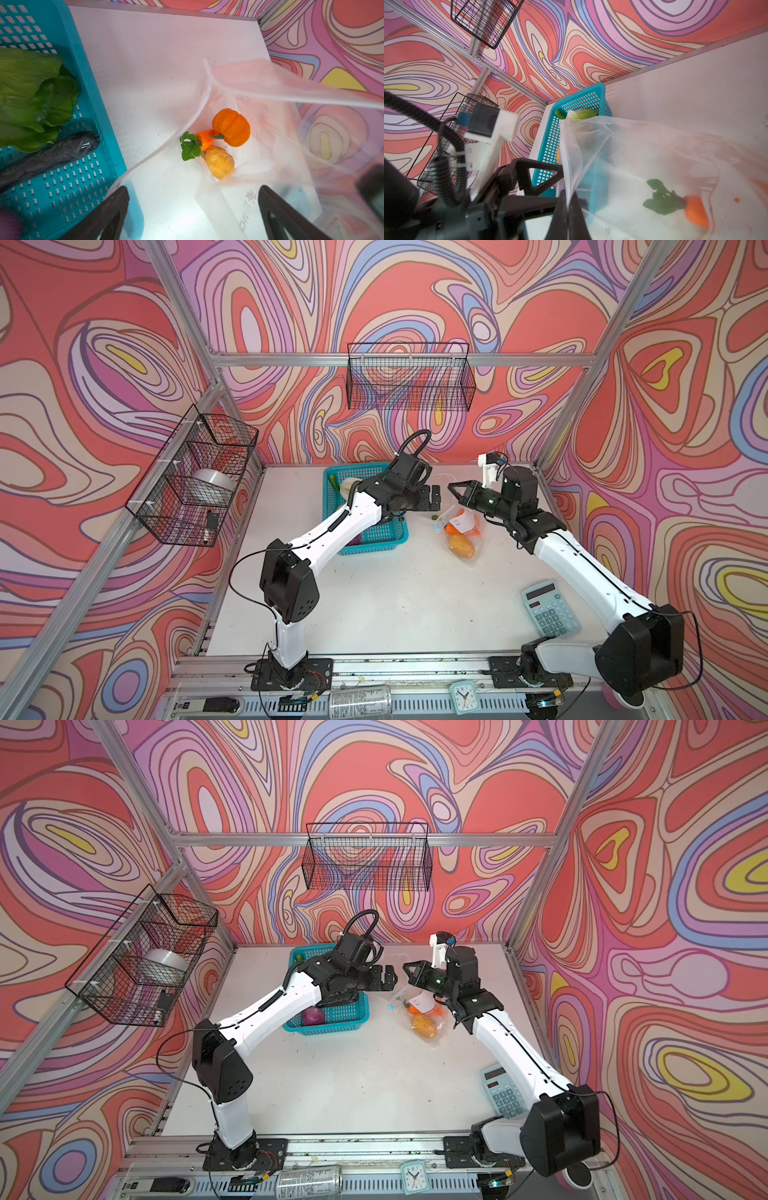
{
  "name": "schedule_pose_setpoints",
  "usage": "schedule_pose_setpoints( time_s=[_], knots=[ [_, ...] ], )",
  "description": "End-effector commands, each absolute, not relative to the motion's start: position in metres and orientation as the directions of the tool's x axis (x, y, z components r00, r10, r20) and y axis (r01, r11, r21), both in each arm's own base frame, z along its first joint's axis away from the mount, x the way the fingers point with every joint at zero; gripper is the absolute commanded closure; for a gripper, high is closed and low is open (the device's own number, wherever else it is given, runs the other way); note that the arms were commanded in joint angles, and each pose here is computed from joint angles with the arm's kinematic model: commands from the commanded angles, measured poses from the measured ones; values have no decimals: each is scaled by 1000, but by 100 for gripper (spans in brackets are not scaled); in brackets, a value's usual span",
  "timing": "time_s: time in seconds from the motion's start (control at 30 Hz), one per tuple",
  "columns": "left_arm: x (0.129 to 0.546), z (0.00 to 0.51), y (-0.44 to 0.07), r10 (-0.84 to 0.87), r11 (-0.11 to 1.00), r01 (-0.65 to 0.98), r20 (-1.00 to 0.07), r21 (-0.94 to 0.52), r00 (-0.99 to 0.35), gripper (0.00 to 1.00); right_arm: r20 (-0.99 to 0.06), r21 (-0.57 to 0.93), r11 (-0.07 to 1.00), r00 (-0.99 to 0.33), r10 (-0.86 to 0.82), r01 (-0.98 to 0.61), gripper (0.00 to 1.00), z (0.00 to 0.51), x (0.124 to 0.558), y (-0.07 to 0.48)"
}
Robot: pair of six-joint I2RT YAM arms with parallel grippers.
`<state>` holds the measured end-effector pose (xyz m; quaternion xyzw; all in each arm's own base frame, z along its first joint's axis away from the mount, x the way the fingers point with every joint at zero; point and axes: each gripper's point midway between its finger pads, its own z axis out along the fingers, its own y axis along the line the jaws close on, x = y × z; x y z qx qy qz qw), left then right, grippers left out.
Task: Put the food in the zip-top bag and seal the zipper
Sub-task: 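Move the left gripper back to the basket and grasp the purple onion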
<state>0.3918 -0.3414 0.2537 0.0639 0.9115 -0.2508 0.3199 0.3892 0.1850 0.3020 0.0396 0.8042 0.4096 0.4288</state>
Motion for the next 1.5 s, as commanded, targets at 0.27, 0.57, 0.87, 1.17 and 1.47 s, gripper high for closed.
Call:
schedule_pose_setpoints(
  time_s=[0.27, 0.57, 0.87, 1.17, 1.47],
  knots=[
    [389, 301, -250, -234, 886, 167, -727, -433, -646, 0, -660, 680, 686, -623, 420, -258, 100, 293, 390, 180],
    [379, 223, -161, -257, 950, -76, -618, -303, -743, 0, -648, 690, 682, -629, 431, -243, 100, 289, 395, 182],
    [376, 156, -134, -125, 992, -100, -448, -80, -885, 0, -626, 708, 672, -634, 454, -218, 100, 284, 393, 180],
    [384, 116, -122, -70, 992, -102, -346, 77, -936, 0, -637, 695, 691, -616, 463, -199, 100, 282, 387, 171],
    [387, 86, -123, -59, 988, -96, -281, 120, -958, 0, -646, 686, 699, -613, 455, -204, 100, 283, 387, 171]
  ],
)
